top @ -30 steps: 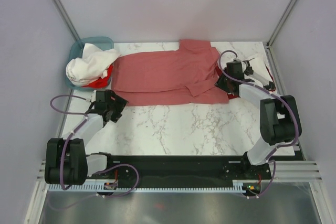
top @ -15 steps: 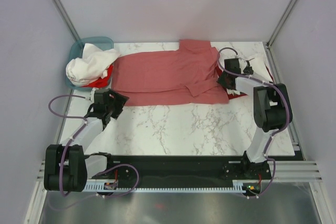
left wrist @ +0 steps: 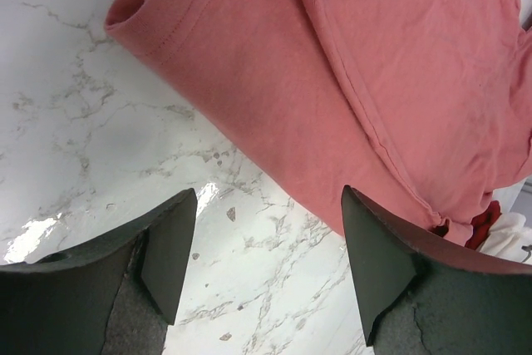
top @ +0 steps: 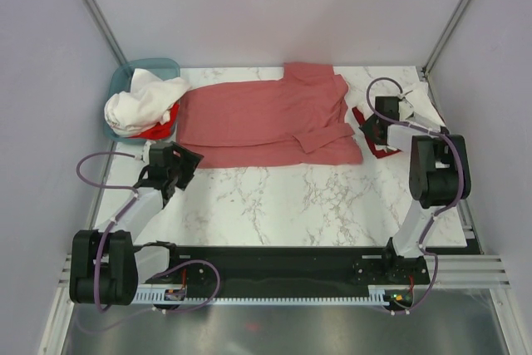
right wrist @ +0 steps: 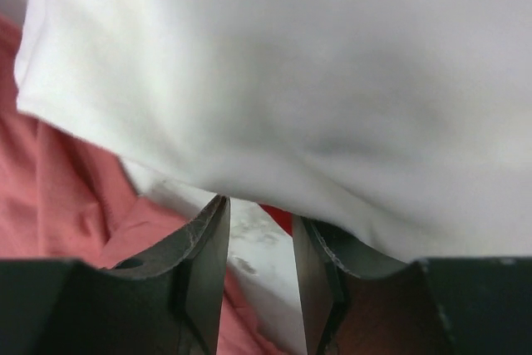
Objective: Fold and stack the t-shirts
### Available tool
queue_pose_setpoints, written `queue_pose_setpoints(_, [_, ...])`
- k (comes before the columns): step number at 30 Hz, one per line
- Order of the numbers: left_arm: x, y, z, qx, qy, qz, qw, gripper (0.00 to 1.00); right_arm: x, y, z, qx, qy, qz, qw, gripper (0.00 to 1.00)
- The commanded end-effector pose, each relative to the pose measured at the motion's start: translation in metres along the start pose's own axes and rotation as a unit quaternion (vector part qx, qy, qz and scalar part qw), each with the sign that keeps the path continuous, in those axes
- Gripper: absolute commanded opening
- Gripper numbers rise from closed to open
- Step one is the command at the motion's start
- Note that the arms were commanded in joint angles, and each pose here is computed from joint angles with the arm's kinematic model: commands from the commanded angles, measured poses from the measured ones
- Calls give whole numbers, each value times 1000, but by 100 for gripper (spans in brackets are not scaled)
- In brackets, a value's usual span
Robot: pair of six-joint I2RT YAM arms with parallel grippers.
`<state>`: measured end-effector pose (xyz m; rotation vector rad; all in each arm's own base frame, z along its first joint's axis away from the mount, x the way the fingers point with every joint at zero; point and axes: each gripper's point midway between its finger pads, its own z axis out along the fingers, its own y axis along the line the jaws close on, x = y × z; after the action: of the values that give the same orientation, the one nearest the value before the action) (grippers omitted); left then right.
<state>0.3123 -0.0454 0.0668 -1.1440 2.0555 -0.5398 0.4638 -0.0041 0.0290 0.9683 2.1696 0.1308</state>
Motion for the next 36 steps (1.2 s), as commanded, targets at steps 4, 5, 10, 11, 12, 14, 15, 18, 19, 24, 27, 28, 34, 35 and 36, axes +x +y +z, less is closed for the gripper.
queue_pose_setpoints(4, [-9, -9, -1, 17, -22, 6, 1000, 77, -21, -68, -8, 87, -35, 68, 993, 42])
queue_pose_setpoints(5, [-9, -8, -1, 16, -22, 6, 1000, 77, -21, -70, -8, 89, -35, 75, 993, 41])
queue_pose_setpoints(10, [-12, -8, -2, 15, -29, 7, 999, 77, -25, -59, -14, 53, -35, 72, 995, 40])
queue_pose_setpoints(11, [-12, -7, -2, 14, -30, 8, 999, 77, -28, -51, -19, 40, -37, 68, 996, 40])
queue_pose_setpoints(12, [-13, -7, -2, 13, -32, 8, 999, 77, -31, -44, -23, 28, -40, 57, 997, 41])
queue_pose_setpoints(14, [-14, -9, -4, 17, -36, 9, 999, 76, -37, -25, -37, 6, -48, 37, 998, 46])
queue_pose_setpoints(15, [-16, -9, -5, 17, -40, 10, 999, 76, -34, -16, -43, -5, -48, 20, 999, 47])
queue_pose_setpoints(18, [-18, -10, -8, 21, -47, 8, 999, 76, -30, -4, -65, -29, -47, 5, 998, 52])
queue_pose_setpoints(19, [-19, -10, -9, 21, -49, 7, 999, 76, -32, 3, -77, -49, -50, 7, 997, 53])
queue_pose_setpoints(24, [-22, -10, -13, 23, -59, 1, 998, 76, 1, 0, -102, -86, -27, 28, 996, 54])
queue_pose_setpoints(27, [-21, -9, -14, 23, -60, -4, 998, 75, 23, 8, -123, -114, -21, 20, 993, 55])
queue_pose_setpoints(28, [-21, -9, -14, 24, -59, -5, 998, 75, 23, 12, -136, -130, -29, 20, 991, 56])
queue_pose_setpoints(34, [-19, -5, -12, 17, -58, -14, 998, 74, 55, -15, -151, -157, -44, 48, 985, 74])
queue_pose_setpoints(35, [-20, -4, -11, 15, -60, -15, 998, 74, 61, -19, -148, -166, -47, 56, 983, 73])
queue_pose_setpoints(36, [-19, -3, -11, 13, -59, -16, 998, 74, 64, -16, -148, -181, -43, 66, 980, 72])
